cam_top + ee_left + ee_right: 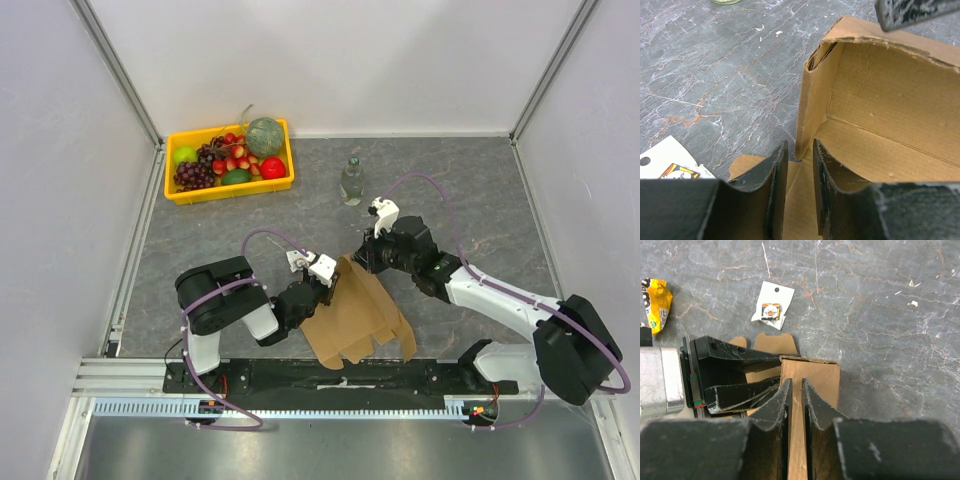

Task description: Fold the paper box

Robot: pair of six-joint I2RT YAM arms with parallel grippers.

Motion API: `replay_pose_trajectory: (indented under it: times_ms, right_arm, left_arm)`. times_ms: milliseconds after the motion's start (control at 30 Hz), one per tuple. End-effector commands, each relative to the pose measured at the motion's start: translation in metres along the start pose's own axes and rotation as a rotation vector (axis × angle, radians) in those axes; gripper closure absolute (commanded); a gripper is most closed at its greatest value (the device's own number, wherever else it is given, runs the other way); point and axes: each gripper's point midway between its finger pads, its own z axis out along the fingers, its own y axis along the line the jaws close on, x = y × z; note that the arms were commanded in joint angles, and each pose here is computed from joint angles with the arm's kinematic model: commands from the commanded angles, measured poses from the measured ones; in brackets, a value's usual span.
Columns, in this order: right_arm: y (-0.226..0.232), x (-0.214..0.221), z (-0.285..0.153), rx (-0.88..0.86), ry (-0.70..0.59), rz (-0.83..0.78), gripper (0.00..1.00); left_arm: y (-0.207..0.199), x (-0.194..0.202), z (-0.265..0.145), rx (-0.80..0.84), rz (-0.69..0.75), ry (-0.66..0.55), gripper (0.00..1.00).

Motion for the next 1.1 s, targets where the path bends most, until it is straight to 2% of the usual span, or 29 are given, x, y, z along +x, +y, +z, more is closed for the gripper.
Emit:
replay_pose_trajectory:
  times_ms: [0,500,1067]
  right_arm:
    - [0.008,0.006,0.004,-0.052,0.006,0.001,0.82]
    - [0.005,0.037,0.012,-0.026,0.096,-0.021,0.82]
    - [-0.012,0.049,0.015,0.12,0.143,-0.097,0.84]
  left_arm:
    - [-0.004,-0.032,0.005,0.001,-0.092,-0.125,0.68]
    - [-0.007,-0.031,0.008,0.015,-0.092,-0.121,0.68]
    - [-0.009,-0.031,0.008,0.023,-0.094,-0.123,0.69]
